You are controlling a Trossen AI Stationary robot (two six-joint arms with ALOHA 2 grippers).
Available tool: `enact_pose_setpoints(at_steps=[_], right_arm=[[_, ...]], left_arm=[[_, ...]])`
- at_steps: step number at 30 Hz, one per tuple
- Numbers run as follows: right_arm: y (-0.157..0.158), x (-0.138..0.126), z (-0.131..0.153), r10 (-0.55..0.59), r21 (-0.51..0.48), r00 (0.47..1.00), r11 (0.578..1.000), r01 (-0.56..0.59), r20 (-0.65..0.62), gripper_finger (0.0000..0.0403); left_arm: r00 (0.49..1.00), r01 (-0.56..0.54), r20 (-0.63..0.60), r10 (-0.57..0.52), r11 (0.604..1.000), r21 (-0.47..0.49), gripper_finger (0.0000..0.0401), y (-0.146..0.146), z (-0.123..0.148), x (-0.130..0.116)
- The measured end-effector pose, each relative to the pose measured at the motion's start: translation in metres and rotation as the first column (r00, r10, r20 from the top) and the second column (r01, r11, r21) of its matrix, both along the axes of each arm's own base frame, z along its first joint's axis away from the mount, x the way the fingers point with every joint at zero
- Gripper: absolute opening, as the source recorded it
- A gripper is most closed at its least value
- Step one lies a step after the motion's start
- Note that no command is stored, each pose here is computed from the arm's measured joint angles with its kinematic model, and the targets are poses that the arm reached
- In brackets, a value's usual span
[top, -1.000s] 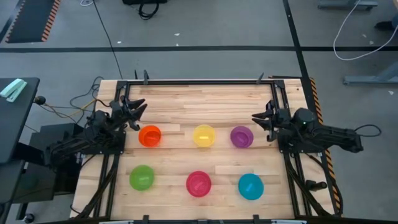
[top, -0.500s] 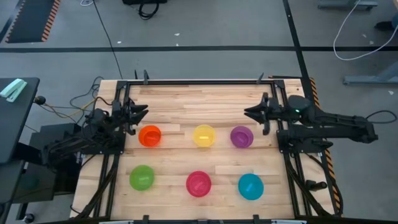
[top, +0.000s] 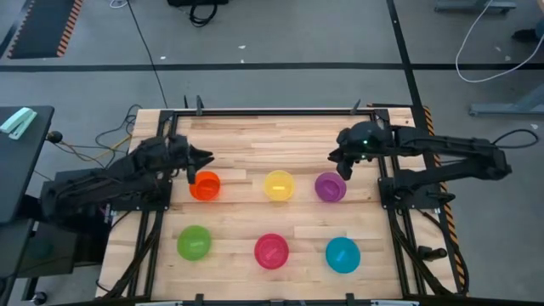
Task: Nest bowls inside each other
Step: Stack the violet bowl onto the yellow bowl
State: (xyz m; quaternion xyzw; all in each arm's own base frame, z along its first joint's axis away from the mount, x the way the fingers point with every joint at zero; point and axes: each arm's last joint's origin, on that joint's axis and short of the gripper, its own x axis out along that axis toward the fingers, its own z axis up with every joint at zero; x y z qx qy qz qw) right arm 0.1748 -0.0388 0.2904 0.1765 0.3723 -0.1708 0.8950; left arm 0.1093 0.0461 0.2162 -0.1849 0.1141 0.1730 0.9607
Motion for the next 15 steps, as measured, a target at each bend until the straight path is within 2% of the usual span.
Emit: enact_pose_setpoints(at_steps=[6,11,15], right_arm=[[0.000,-0.004,-0.017,-0.068,0.074,0.983,0.994,0.082,-0.173,0.0081],[-0.001,-0.007,-0.025,-0.154,0.047,0.949,0.984,0.173,-0.273,0.0081],[-0.001,-0.008,-0.029,-0.180,0.051,0.931,0.977,0.207,-0.318,0.0081]], left_arm=[[0.989,-0.007,-0.151,-0.004,0.997,-0.071,0.0110,0.003,-0.008,0.007],[0.978,-0.021,-0.208,0.001,0.996,-0.091,0.0111,0.006,-0.014,0.012],[0.972,-0.042,-0.233,0.021,0.995,-0.085,0.0111,0.007,-0.016,0.014]])
